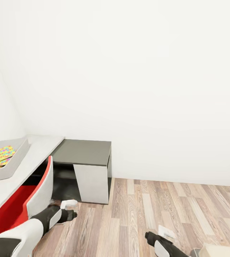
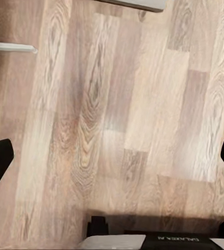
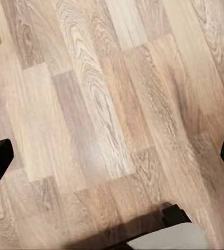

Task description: Put all the toys in the child's room - the three board games (two on the bed and one on the table), the two jigsaw puzzles on the table, and the tennis ball on the table - inside the toy box on the table in the child's room.

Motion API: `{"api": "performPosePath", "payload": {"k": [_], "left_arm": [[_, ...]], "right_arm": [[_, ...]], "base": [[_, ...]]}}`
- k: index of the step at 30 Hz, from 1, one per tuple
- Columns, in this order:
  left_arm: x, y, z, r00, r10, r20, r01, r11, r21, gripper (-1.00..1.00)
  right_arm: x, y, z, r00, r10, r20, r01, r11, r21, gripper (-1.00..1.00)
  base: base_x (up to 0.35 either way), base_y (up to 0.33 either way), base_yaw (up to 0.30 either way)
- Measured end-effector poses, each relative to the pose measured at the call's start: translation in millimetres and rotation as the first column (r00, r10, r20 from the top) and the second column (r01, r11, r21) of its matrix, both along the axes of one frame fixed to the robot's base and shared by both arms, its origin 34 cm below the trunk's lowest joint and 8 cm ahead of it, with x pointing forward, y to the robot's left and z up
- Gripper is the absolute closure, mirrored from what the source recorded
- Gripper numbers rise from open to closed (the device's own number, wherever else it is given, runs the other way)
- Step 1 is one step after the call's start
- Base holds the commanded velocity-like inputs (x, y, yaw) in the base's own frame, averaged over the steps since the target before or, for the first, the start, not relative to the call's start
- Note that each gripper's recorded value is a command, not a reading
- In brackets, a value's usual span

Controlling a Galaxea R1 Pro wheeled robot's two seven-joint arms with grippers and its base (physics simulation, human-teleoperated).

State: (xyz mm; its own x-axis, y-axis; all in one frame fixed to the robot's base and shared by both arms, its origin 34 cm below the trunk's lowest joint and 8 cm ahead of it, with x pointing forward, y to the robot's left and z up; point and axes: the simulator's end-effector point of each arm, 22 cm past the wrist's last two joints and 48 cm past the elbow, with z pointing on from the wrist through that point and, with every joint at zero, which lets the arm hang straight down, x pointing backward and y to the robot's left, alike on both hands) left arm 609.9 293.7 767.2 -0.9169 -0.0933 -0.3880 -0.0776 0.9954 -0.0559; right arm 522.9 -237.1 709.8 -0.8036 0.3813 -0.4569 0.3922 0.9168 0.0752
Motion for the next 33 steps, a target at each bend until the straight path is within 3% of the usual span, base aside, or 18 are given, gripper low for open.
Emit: {"api": "performPosePath", "payload": {"k": [2,6,10,13,16,20,25,33], "left_arm": [[-39.5,7.9,-30.9,1.0,0.017,-0.012,-0.016,0.998,0.056,-1.0],[-94.8,17.9,-65.4,0.999,0.031,0.009,-0.032,0.993,0.111,-1.0],[-116.9,26.6,-75.7,0.997,0.033,0.072,-0.043,0.989,0.139,-1.0],[-141.4,31.3,-85.1,0.995,0.032,0.094,-0.046,0.987,0.152,-1.0],[-172.3,23.6,-98.0,0.998,0.03,0.061,-0.038,0.989,0.146,-1.0],[-249.1,2.1,-124.0,0.999,0.025,-0.036,-0.02,0.992,0.123,-1.0],[-318.4,-2.6,-139.4,0.992,0.025,-0.125,-0.01,0.993,0.118,-1.0],[-333.7,-3.6,-141.7,0.99,0.021,-0.139,-0.005,0.993,0.118,-1.0]], "right_arm": [[-28.5,-1.7,-15.4,0.999,0.007,-0.032,-0.008,0.999,-0.031,-1.0],[-51.2,-4.1,-25.5,0.999,0.007,-0.043,-0.009,0.998,-0.06,-1.0],[-68.0,-9.0,-31.2,1.0,-0.007,-0.027,0.004,0.997,-0.081,-1.0],[-98.8,-16.4,-40.7,1.0,-0.023,-0.021,0.02,0.994,-0.104,-1.0],[-112.6,-21.6,-44.4,0.999,-0.028,-0.02,0.025,0.993,-0.116,-1.0],[-135.8,-27.4,-51.1,0.998,-0.039,-0.04,0.034,0.992,-0.125,-1.0],[-171.2,-32.2,-60.7,0.996,-0.044,-0.083,0.033,0.99,-0.133,-1.0],[-199.7,-36.2,-67.2,0.992,-0.048,-0.119,0.031,0.99,-0.14,-1.0]], "base": [[0.0,0.0,0.0],[0.0,0.0,0.0],[0.0,0.0,0.0],[0.0,0.0,0.0],[0.0,0.0,0.0],[0.0,0.0,0.0],[0.0,0.0,0.0],[0.0,0.0,0.0]]}}
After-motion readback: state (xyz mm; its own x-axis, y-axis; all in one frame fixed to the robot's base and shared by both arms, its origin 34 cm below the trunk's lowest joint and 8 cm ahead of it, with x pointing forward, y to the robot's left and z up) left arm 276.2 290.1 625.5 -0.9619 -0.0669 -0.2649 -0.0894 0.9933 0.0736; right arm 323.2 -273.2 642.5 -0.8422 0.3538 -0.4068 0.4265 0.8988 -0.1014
